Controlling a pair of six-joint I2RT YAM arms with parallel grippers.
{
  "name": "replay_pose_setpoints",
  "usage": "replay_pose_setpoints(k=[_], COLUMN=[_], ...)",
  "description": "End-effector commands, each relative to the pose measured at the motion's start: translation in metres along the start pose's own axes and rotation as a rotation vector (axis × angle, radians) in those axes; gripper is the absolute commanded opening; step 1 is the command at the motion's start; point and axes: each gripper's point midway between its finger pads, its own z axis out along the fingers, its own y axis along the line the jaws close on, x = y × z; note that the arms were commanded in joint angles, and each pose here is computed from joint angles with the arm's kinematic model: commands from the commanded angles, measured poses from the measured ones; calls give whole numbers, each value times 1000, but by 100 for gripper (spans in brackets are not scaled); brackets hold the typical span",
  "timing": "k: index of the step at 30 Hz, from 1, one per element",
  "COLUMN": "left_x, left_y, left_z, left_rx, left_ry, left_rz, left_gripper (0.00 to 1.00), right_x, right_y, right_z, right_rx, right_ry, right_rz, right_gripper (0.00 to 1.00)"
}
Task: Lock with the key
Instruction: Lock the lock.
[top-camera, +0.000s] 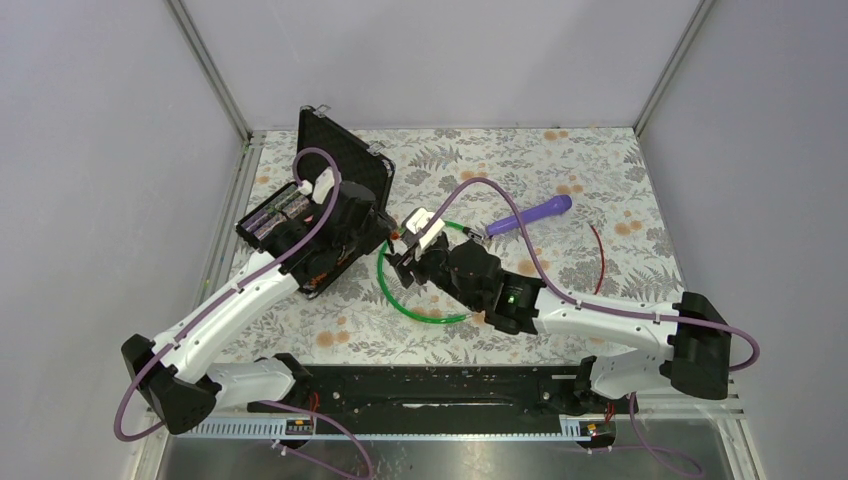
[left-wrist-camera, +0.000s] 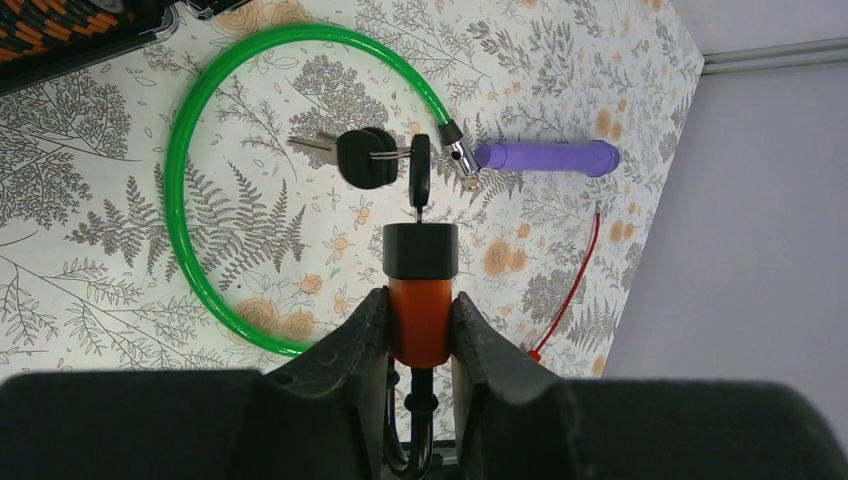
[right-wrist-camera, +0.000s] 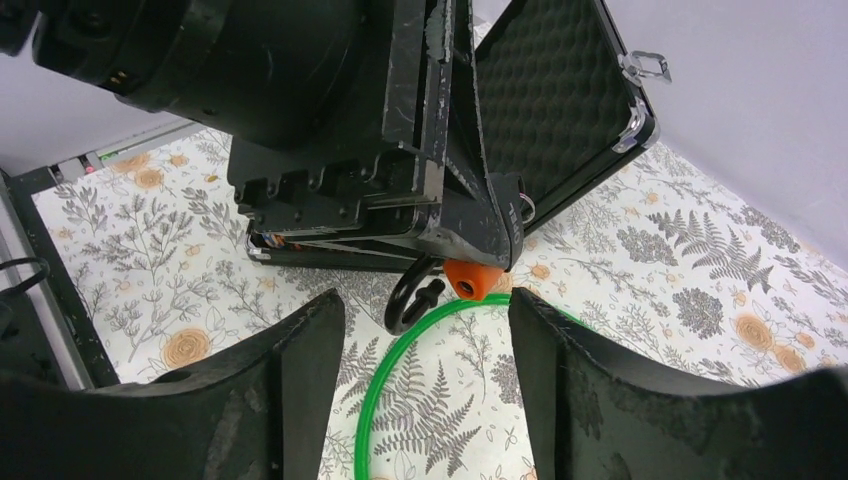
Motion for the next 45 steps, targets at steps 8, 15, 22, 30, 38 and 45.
replay_pose_setpoints(k=[8, 15, 22, 30, 38, 45], left_x=[-27, -25, -23, -22, -20, -24], left_y=[-23, -21, -19, -19, -19, -15], left_z=[-22, -21, -20, -18, -15, -17], left_rx=[86, 79, 76, 70, 74, 105], left_ry=[-86, -85, -79, -74, -67, -103], left_rz=[-85, -94, -109, -126, -115, -77], left_gripper=[0, 0, 0, 0, 27, 76], right_x=[-11, -1, -7, -6, -16, -32], right_y=[-19, -27, -21, -20, -24, -26], right_z=[10, 14, 14, 14, 4, -9], right_rx=[165, 230, 187, 185, 184, 166], right_ry=[-53, -36, -63, -32, -58, -48], right_rz=[43, 53, 64, 73, 81, 114], right_gripper=[64, 57, 34, 0, 0, 0])
